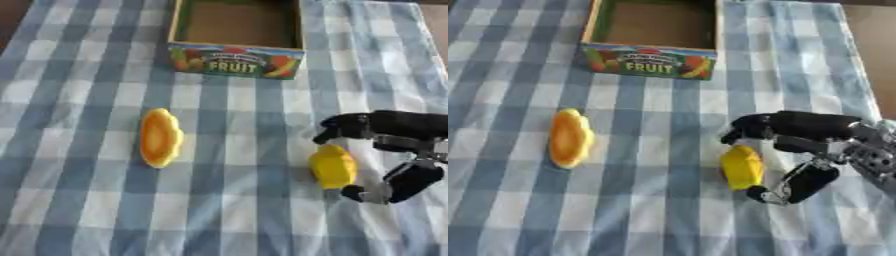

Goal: Pick up objects on the table and place them in the box.

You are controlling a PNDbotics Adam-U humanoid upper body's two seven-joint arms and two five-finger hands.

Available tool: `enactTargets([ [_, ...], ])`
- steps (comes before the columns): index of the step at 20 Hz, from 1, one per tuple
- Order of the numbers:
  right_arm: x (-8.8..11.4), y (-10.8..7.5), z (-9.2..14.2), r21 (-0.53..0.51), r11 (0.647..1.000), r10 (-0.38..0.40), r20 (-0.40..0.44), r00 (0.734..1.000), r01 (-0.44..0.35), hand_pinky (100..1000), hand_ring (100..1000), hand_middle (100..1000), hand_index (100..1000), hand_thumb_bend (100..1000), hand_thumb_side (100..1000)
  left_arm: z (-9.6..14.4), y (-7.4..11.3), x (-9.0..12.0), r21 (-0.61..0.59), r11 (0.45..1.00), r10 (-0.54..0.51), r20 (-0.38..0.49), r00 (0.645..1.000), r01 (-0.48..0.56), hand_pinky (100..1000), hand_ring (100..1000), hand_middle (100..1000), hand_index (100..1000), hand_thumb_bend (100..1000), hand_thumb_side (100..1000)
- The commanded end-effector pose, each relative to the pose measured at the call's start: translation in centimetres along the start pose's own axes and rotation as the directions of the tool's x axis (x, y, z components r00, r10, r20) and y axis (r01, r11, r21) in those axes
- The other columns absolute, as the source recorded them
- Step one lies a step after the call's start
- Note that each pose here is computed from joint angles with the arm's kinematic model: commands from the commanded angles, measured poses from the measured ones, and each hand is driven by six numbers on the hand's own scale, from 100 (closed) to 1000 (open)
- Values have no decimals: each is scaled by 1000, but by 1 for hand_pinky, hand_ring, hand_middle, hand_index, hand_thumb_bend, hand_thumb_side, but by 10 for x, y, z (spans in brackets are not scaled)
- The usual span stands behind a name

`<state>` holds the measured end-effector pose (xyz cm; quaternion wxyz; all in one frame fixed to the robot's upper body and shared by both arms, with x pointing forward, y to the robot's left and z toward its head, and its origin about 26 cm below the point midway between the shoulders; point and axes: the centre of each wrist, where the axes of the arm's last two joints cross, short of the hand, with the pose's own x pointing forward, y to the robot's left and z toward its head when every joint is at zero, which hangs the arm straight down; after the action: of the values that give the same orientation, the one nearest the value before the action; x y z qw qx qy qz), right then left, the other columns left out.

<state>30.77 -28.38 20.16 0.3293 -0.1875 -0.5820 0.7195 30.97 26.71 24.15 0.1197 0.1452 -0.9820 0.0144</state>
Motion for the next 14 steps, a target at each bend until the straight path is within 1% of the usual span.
enactTargets([
  [1,-6,-2,4,16,999,39,-28,999,-38,931,1000,843,934,389,309,-7,0,5,-8,1000,11,30,1000,-10,778,878,813,850,208,352],
  [6,-13,2,3,34,998,55,-53,997,-53,928,1000,844,931,414,306,-7,-1,5,-17,1000,18,29,999,-17,778,877,811,850,204,353],
  [9,-15,4,3,37,998,58,-61,996,-56,923,1000,825,912,398,303,-7,-2,5,-22,1000,20,29,999,-19,778,876,810,850,203,354],
  [10,-15,4,3,33,998,55,-62,997,-53,920,1000,805,895,352,299,-7,-2,5,-23,1000,21,28,999,-21,778,876,810,850,201,355],
  [11,-15,4,2,25,999,44,-63,997,-43,913,1000,769,873,271,288,-7,-2,5,-24,999,23,27,999,-23,778,876,809,850,198,358],
  [12,-15,4,2,13,1000,27,-63,998,-26,907,1000,744,849,221,279,-7,-2,5,-27,999,26,25,999,-25,777,876,809,850,196,360],
  [13,-14,4,1,-3,1000,9,-63,998,-9,898,1000,703,814,161,289,-6,-3,5,-30,999,28,23,999,-27,777,876,809,850,194,361],
  [14,-14,3,1,-24,1000,-10,-62,998,8,890,1000,656,772,100,330,-6,-3,5,-32,999,29,22,999,-28,777,876,809,850,195,361],
])
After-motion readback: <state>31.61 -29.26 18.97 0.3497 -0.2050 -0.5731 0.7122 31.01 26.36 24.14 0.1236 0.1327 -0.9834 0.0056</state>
